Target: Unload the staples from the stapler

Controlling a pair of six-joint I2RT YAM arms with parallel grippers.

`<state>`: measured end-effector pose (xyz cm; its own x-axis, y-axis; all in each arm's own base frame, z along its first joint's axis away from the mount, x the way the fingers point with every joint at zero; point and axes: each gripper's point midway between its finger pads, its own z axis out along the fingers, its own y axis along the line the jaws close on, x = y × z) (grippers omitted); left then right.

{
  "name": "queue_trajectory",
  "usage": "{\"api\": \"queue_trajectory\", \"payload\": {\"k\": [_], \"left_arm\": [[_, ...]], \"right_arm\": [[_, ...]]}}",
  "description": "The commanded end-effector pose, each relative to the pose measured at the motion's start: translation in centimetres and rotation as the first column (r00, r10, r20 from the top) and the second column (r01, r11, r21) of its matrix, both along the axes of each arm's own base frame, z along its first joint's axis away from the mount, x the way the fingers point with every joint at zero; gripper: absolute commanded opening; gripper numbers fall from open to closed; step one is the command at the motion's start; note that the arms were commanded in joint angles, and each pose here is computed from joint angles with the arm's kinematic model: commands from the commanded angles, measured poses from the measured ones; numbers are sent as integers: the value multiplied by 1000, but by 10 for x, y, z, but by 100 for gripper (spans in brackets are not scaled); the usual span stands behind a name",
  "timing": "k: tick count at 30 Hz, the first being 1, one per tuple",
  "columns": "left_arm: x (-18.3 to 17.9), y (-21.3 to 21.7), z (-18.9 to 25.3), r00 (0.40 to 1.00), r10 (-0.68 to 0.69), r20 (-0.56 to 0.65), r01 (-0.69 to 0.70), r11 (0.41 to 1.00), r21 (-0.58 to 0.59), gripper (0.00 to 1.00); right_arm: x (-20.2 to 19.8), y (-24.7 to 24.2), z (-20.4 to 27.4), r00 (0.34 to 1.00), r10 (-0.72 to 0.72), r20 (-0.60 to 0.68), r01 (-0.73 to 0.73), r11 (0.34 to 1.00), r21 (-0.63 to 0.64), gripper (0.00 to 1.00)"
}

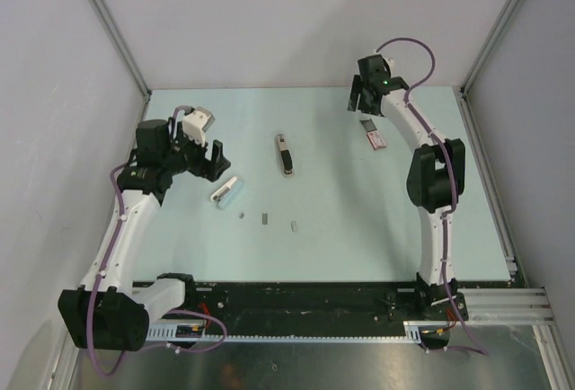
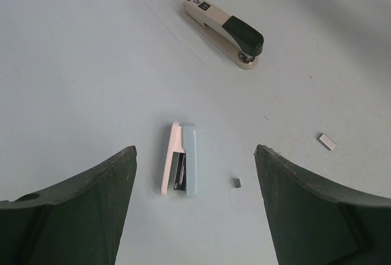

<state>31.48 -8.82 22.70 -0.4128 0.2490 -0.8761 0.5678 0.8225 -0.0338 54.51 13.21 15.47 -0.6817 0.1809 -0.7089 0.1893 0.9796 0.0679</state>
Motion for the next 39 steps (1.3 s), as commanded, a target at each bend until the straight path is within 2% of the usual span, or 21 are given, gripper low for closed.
{"api": "queue_trajectory", "payload": {"k": [1,5,13,25,31,39], "left_arm": [[-5,-1,-1,1000,-7,-9,7,1000,-17,83],[-5,-1,-2,1000,-8,-12,7,1000,-16,83],[-4,-1,-2,1000,-8,-16,8,1000,-15,83],[-4,2,-1,1000,-3,-7,3,1000,5,83],[-4,2,0,1000,0,-2,0,1000,7,83],[-3,2,2,1000,0,0,0,1000,2,83]], "right_arm": [[0,-40,-44,995,-63,-84,49,987,-156,85],[7,-59,-56,993,-71,-92,53,981,-184,87],[21,-63,-67,996,-5,-89,-11,985,-171,90],[35,-59,-102,984,140,-105,-139,990,18,89],[35,-50,-116,976,185,-112,-179,982,54,88],[27,-37,-136,966,204,-156,-202,979,33,87]]}}
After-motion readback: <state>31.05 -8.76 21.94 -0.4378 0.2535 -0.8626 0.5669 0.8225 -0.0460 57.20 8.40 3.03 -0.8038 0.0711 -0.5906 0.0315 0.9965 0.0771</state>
